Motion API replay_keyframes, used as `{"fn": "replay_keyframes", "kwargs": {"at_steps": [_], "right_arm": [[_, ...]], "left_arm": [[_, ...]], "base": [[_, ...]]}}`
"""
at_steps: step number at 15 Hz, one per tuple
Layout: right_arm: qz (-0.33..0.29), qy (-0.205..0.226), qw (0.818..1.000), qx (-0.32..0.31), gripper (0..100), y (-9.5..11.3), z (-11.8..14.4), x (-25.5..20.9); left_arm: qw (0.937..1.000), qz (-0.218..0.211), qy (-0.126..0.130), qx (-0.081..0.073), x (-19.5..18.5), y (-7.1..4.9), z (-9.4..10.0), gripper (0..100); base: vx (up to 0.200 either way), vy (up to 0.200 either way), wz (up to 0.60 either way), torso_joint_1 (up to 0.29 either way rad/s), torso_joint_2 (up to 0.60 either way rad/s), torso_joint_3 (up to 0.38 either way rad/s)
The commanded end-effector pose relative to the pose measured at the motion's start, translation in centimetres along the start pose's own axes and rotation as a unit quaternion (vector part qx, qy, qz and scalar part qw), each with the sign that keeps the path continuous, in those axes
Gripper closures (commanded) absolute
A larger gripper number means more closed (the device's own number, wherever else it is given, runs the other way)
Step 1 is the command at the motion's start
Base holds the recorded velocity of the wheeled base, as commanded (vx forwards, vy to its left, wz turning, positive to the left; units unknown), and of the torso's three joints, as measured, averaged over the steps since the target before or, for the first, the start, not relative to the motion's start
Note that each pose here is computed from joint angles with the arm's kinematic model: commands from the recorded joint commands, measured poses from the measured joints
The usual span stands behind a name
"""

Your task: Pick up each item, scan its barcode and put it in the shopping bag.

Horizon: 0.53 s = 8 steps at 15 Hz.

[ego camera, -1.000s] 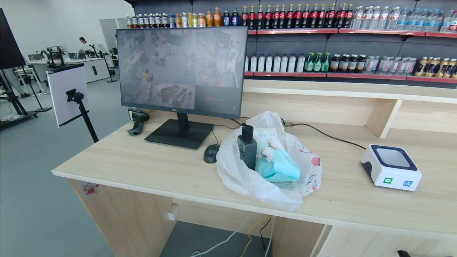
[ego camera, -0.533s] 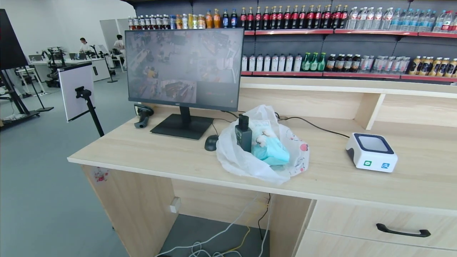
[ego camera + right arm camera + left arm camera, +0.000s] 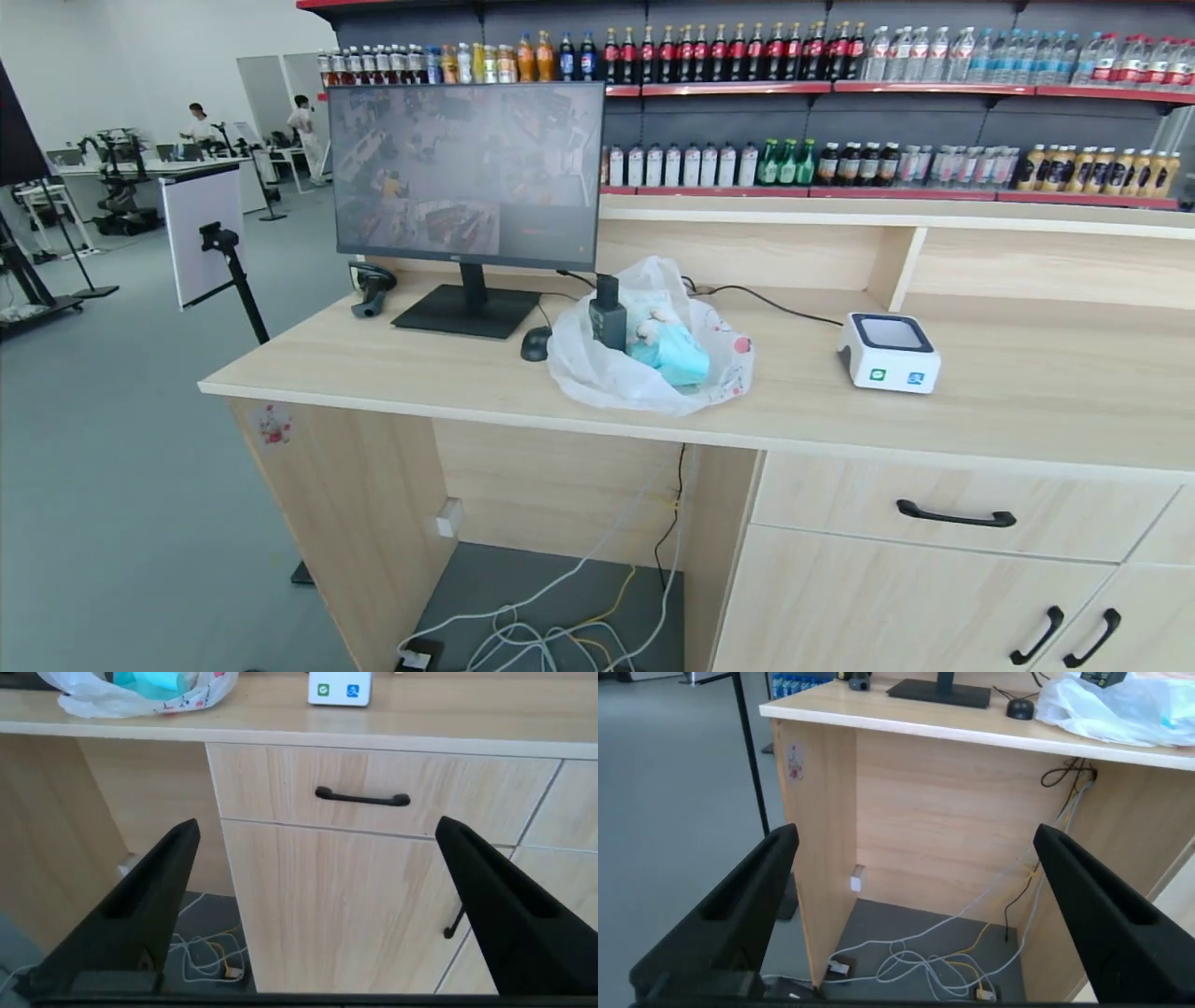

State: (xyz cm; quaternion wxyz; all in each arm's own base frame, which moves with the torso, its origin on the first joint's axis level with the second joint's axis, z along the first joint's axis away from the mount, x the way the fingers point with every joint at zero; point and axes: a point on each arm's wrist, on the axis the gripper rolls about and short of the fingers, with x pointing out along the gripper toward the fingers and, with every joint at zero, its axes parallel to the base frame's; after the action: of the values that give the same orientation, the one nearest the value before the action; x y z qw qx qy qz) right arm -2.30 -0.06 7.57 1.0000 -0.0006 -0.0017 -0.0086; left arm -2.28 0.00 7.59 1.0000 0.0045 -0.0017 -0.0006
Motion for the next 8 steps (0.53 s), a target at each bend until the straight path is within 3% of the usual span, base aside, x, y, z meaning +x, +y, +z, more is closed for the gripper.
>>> {"fn": "replay_keyframes", "kwargs": {"at_steps": [1, 2, 3, 8], "right_arm": [[0.000, 0.001, 1.000, 0.001, 0, 0.00, -0.01, 0.02], [0.000, 0.001, 1.000, 0.001, 0, 0.00, -0.01, 0.02], [0.000, 0.001, 1.000, -0.001, 0, 0.00, -0.01, 0.02], [0.000, 0.001, 1.000, -0.001, 0, 0.00, -0.01, 0.02]], "left_arm": [[1.0000, 0.000, 0.001, 0.000, 0.00, 0.00, -0.02, 0], [1.0000, 0.001, 0.001, 0.000, 0.00, 0.00, -0.02, 0], [1.0000, 0.001, 0.001, 0.000, 0.00, 0.00, -0.02, 0], [1.0000, 0.000, 0.001, 0.000, 0.00, 0.00, -0.02, 0]], "base": [[0.000, 0.000, -0.60, 0.002, 0.01, 0.002], [0.000, 0.000, -0.60, 0.007, 0.01, -0.002], [0.000, 0.000, 0.00, 0.000, 0.00, 0.000], [0.000, -0.200, 0.00, 0.005, 0.00, 0.002]]}}
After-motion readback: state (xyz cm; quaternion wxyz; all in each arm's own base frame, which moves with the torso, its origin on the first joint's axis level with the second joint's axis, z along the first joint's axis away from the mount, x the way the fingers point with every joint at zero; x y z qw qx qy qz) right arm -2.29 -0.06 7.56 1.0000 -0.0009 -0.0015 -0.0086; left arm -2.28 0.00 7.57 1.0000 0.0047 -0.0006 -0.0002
